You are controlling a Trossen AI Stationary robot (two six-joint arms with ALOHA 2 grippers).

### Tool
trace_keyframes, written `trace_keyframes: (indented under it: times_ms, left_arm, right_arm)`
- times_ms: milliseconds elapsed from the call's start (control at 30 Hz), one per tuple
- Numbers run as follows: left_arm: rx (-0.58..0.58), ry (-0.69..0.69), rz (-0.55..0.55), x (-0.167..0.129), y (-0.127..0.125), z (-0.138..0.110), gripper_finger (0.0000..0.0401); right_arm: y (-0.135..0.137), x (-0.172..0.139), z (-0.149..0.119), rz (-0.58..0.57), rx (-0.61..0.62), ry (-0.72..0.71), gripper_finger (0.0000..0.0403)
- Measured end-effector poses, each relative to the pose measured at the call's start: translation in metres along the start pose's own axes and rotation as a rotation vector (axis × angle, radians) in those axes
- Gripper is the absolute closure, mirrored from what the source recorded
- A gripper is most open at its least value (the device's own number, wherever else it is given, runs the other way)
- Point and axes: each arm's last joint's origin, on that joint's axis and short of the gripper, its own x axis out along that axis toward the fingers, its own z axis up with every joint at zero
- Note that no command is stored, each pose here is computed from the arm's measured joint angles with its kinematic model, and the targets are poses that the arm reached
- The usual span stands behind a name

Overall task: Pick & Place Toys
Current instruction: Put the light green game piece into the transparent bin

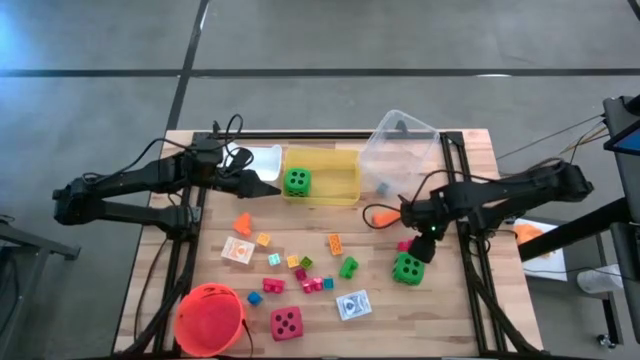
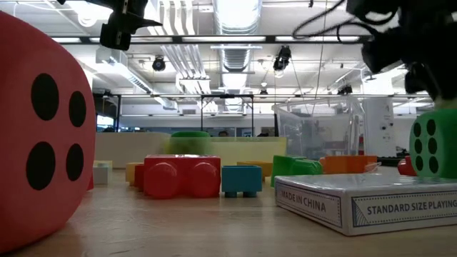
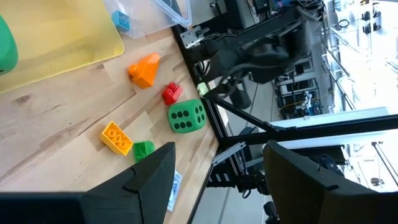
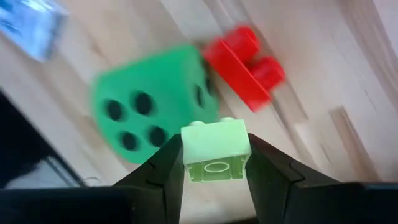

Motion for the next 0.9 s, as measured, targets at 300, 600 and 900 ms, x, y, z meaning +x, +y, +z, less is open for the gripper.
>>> trace_keyframes:
  times_ms: [300,600,900]
  left_arm:
    - [-0.009,-0.001,-0.003,0.000,0.000,0.000,0.0169]
    - [-0.005,-0.002,-0.003,0.000,0.000,0.000,0.0169]
    - [0.017,-0.005,-0.002,0.000,0.000,0.000,0.0169]
  right_arm:
    - [0.027,-0.039,0.013,0.162,-0.055,-0.230,0.0275]
    - [0.037,-0.102,0.037,0.000,-0.026,-0.613,0.0275]
    - [-0.009,-0.131,0.103,-0.289,-0.013,-0.574,0.0275]
